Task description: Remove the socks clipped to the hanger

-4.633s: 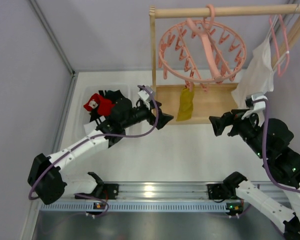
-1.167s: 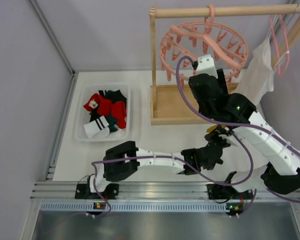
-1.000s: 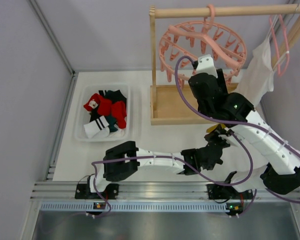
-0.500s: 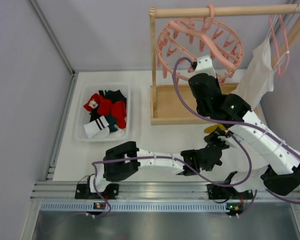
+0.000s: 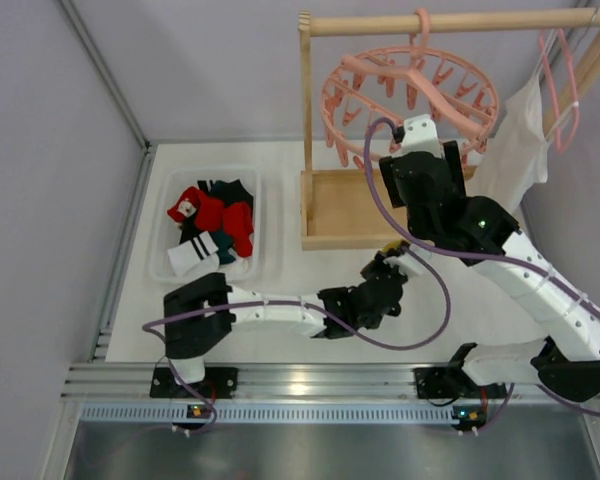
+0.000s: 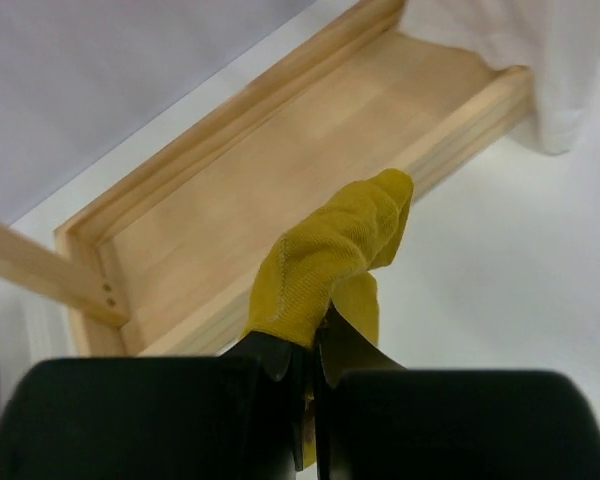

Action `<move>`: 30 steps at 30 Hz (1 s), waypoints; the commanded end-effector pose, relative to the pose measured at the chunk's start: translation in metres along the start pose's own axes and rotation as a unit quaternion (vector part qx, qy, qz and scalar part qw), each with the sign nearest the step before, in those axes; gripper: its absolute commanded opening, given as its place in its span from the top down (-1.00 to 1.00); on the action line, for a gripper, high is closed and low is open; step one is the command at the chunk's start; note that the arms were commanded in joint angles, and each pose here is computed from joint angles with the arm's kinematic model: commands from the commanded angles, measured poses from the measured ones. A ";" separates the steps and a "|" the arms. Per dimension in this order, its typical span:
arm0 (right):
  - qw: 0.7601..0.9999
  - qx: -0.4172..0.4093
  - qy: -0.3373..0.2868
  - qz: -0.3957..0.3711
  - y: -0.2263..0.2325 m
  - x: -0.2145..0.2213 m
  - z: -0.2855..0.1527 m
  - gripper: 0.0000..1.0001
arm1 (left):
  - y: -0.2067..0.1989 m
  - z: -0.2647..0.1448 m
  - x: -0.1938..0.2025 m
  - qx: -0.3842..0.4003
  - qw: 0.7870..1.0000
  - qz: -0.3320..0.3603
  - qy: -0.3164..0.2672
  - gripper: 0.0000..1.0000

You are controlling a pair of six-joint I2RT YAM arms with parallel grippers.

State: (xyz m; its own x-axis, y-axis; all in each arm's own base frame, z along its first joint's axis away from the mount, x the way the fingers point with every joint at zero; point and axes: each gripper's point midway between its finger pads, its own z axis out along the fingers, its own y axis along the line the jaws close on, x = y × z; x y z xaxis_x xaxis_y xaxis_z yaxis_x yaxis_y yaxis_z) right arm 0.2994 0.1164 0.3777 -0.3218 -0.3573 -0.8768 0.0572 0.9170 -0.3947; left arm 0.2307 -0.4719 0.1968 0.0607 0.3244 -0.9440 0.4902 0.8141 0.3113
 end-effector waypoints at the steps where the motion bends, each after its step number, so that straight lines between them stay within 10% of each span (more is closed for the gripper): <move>1: 0.996 -0.051 -0.031 0.073 -0.006 -0.013 -0.017 -0.53 | 0.060 -0.019 -0.025 -0.050 0.995 -0.090 -0.001 1.00; 6: 0.980 -0.149 -0.054 0.124 -0.002 -0.012 -0.047 -0.98 | 0.112 -0.031 0.019 -0.085 0.984 -0.135 0.076 1.00; 30: 0.944 -0.245 -0.106 0.196 -0.027 0.026 -0.103 -0.99 | 0.376 -0.108 0.121 -0.330 0.871 -0.268 0.245 1.00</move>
State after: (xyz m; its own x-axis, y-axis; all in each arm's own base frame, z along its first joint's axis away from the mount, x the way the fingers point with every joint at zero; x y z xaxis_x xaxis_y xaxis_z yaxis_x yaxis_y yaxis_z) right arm 0.1880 0.0936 0.3916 -0.1684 0.0272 -0.9853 -0.3207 0.9437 0.0809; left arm 0.3308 -0.0812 0.2108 -0.4398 -0.1511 -0.8853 -0.2892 0.9571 -0.0196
